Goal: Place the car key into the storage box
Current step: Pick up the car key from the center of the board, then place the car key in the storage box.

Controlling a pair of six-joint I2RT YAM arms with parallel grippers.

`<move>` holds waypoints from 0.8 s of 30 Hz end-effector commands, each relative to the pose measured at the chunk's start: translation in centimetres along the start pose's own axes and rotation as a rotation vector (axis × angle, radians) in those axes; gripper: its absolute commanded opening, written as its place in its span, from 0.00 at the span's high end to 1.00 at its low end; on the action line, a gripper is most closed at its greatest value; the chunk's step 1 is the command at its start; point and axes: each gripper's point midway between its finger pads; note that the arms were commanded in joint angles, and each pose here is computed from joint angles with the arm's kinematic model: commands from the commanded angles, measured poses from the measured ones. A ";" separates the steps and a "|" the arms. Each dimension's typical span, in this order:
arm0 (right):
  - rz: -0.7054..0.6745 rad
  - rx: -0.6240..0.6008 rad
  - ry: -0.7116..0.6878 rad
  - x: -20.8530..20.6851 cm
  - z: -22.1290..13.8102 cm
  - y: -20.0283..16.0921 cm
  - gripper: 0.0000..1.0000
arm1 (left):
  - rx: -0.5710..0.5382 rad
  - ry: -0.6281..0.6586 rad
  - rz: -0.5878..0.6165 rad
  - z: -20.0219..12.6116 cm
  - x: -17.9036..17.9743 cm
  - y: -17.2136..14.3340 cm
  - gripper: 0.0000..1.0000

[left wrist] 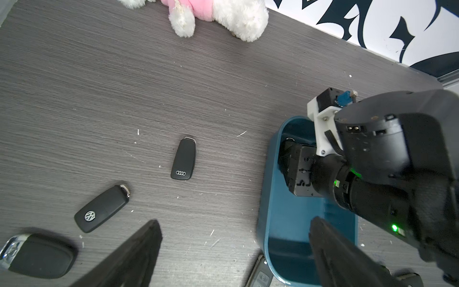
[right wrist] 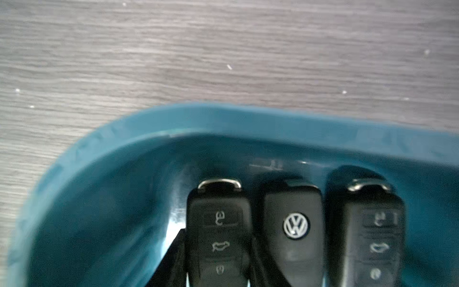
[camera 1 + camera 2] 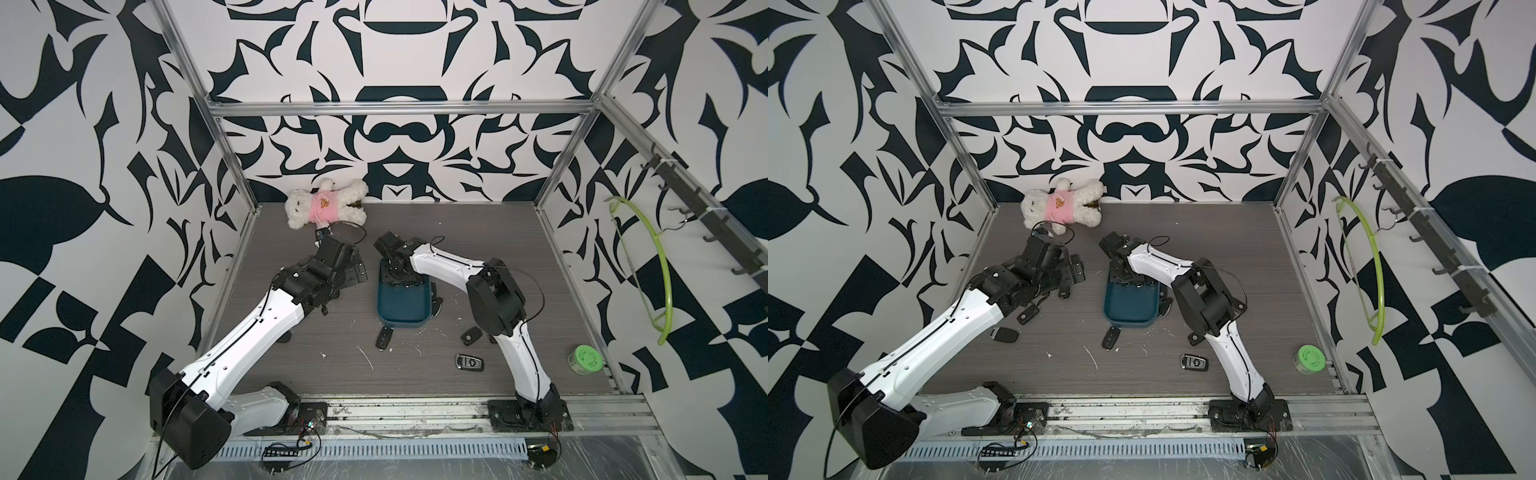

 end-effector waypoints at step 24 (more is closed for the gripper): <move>0.074 -0.092 0.033 -0.3 -5.4 2.4 0.47 | 0.003 0.007 0.000 -0.2 0.6 -0.4 0.01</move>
Point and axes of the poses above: each gripper's point midway between its finger pads, its own z axis out along the fingers, its own x axis along the line the jaws close on, y = z × x
